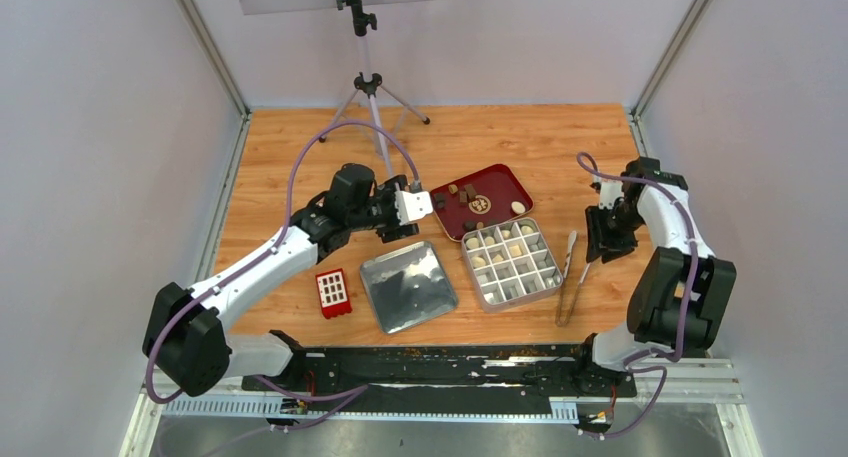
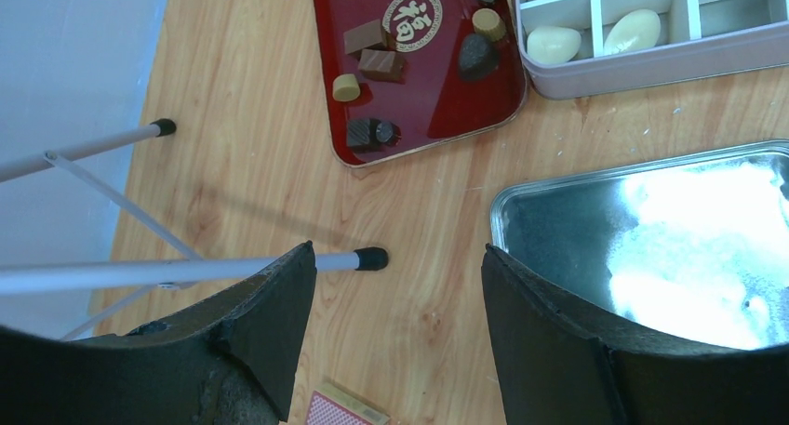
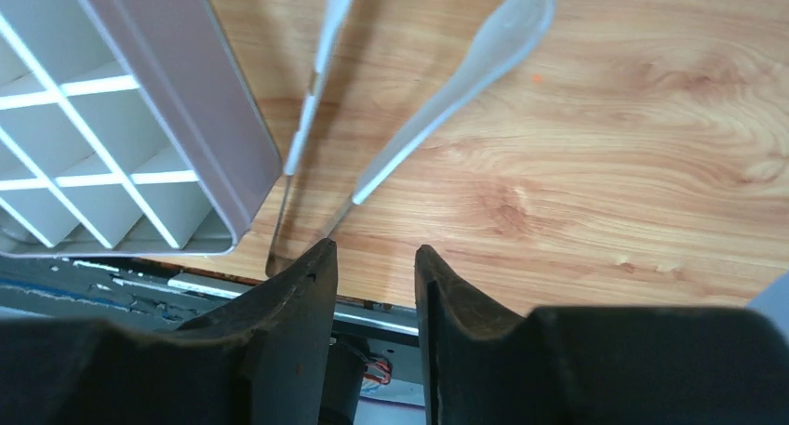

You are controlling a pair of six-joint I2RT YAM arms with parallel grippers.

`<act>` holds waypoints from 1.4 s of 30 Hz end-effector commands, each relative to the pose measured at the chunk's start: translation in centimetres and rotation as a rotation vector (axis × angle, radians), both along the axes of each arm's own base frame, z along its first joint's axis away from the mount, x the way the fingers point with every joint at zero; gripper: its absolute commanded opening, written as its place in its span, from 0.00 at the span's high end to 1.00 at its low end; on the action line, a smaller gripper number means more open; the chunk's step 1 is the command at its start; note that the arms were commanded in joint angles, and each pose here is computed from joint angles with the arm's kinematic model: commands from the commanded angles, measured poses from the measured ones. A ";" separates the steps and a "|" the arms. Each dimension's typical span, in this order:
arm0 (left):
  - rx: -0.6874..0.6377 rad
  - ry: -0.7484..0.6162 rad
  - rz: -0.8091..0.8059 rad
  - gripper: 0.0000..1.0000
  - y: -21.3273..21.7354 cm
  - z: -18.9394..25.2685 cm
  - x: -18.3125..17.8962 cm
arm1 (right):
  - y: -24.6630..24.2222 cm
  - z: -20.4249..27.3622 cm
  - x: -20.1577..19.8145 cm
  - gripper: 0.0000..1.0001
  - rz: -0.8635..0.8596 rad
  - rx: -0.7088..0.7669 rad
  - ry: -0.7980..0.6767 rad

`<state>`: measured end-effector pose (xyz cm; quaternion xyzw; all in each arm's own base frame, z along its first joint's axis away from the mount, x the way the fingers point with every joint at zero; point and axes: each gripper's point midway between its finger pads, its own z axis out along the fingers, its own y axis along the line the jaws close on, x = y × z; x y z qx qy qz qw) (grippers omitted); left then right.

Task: Pack the chocolate
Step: Pick up the clamp from the center of the board.

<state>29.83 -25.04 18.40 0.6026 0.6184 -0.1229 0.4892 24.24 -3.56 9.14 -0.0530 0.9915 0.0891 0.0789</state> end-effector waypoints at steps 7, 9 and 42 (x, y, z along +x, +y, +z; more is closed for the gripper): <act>-0.010 -0.004 0.035 0.27 0.0 1.7 0.0 | -1.2 -4.3 1.0 0.63 -0.217 -0.027 0.129; -0.001 -0.007 0.048 0.27 0.4 2.0 0.0 | -1.1 -5.4 0.5 0.63 -0.225 -0.025 0.163; -0.070 -0.127 -0.691 0.34 -9.2 10.4 -3.5 | 16.4 11.0 8.2 1.00 0.706 0.077 -0.376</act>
